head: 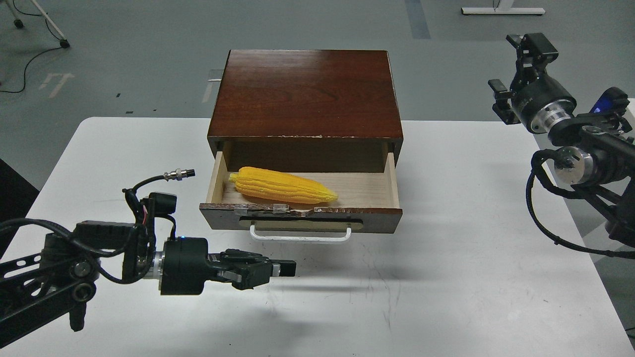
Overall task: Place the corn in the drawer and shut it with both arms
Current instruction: 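Move the left gripper to the front of the open drawer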
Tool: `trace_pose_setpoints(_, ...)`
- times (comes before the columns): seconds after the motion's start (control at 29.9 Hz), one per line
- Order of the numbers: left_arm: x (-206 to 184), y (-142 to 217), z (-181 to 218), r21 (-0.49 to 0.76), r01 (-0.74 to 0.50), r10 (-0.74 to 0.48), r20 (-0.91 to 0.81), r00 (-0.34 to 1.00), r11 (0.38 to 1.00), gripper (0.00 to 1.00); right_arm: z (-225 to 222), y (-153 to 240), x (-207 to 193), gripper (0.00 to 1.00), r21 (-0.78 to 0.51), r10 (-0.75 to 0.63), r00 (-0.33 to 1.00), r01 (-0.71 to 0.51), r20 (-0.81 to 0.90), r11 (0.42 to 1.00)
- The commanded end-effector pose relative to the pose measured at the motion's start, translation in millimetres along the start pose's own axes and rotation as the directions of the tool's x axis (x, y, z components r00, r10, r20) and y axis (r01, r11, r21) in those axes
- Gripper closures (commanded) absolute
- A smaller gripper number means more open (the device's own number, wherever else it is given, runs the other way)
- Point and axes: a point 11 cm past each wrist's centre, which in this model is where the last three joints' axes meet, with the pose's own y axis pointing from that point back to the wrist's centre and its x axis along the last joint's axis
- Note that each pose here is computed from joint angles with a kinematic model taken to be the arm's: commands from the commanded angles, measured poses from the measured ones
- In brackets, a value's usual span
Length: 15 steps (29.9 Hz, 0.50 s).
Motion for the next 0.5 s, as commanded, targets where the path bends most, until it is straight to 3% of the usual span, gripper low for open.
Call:
trace_pose_setpoints(0.0,3,-6,-7,-0.001,-0.019,0.019,-0.016,1.000,1.000,1.00,3,1,-2,0.03,0.009,-0.004,1.000,0.004,0.009,1.000)
trace_pose_setpoints(0.47,12,5,-42,0.096,-0.052,0.056,-0.048,0.997,0.994,1.00,12,3,0,0.02,-0.009,0.008,1.000,-0.008,0.012,1.000)
